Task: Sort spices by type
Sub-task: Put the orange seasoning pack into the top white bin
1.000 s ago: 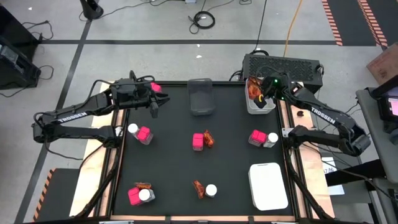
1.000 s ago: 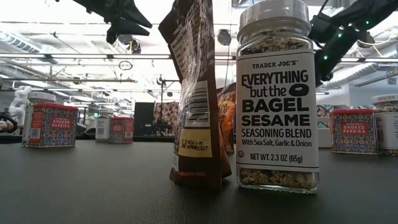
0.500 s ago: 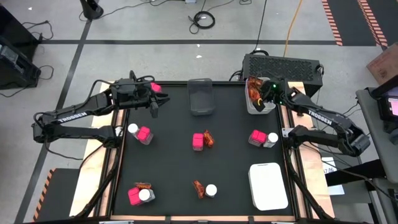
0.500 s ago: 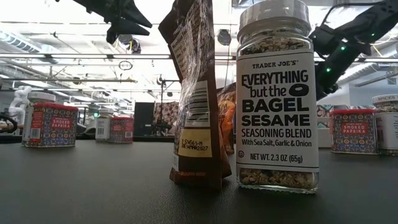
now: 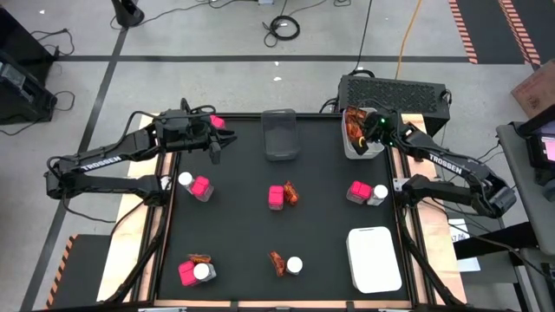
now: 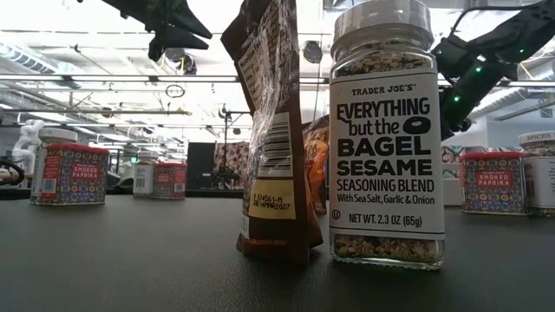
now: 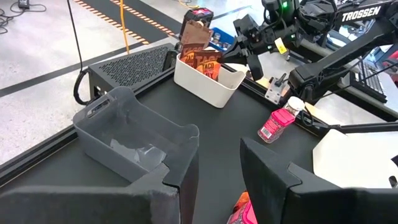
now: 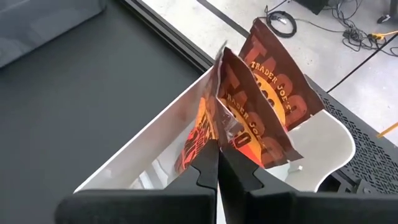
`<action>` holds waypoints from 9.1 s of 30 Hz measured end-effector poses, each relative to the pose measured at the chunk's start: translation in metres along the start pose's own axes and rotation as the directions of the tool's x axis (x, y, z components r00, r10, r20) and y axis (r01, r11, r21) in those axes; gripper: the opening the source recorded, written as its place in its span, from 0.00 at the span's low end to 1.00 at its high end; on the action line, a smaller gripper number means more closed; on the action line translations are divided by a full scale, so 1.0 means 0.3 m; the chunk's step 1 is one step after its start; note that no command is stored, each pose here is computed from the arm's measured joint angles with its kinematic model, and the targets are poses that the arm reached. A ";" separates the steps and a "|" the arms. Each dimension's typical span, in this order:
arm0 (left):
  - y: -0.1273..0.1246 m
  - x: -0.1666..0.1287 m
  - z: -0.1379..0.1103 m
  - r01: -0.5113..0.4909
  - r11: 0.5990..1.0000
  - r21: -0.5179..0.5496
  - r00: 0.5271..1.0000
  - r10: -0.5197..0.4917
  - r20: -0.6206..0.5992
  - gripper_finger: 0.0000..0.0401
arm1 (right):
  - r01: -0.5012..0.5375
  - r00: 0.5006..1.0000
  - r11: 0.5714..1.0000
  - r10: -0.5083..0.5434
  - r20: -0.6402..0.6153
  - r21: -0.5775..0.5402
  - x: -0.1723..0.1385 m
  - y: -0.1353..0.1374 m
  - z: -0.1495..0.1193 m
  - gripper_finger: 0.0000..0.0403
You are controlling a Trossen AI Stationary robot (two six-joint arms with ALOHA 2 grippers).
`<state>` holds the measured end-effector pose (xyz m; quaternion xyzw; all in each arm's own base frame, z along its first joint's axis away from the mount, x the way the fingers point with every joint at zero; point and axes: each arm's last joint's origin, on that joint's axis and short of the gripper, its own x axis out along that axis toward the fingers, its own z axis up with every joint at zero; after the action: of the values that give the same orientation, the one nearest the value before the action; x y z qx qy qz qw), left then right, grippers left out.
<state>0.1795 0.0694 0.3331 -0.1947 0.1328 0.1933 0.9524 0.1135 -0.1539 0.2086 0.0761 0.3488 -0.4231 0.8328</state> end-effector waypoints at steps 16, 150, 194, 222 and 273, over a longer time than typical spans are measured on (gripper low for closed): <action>0.000 0.000 0.000 0.002 1.000 0.000 1.000 -0.002 -0.001 0.30 | -0.004 0.999 1.000 0.003 -0.040 -0.020 -0.006 0.000 -0.003 0.29; -0.011 0.051 -0.058 0.307 0.919 0.248 0.937 -0.247 -0.245 0.30 | -0.294 0.785 0.920 0.388 -0.482 0.261 -0.030 0.986 0.298 0.05; 0.138 0.176 0.071 0.145 0.972 0.184 0.982 -0.163 0.090 0.30 | -0.096 0.942 0.995 0.097 -0.322 0.020 -0.260 0.048 0.521 0.00; 0.144 0.179 0.045 0.143 0.977 0.156 0.989 -0.147 0.014 0.30 | -0.191 0.772 0.970 0.052 -0.633 -0.153 -0.080 0.052 0.464 0.00; 0.144 0.179 0.041 0.145 0.982 0.123 0.989 -0.146 0.002 0.30 | -0.281 0.694 0.942 0.068 -0.717 -0.184 0.106 0.093 0.244 0.21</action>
<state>0.2112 0.1283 0.3127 -0.1440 0.1247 0.1158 0.9748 0.1850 -0.1879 0.2380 0.1457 0.6853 -0.2270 0.6765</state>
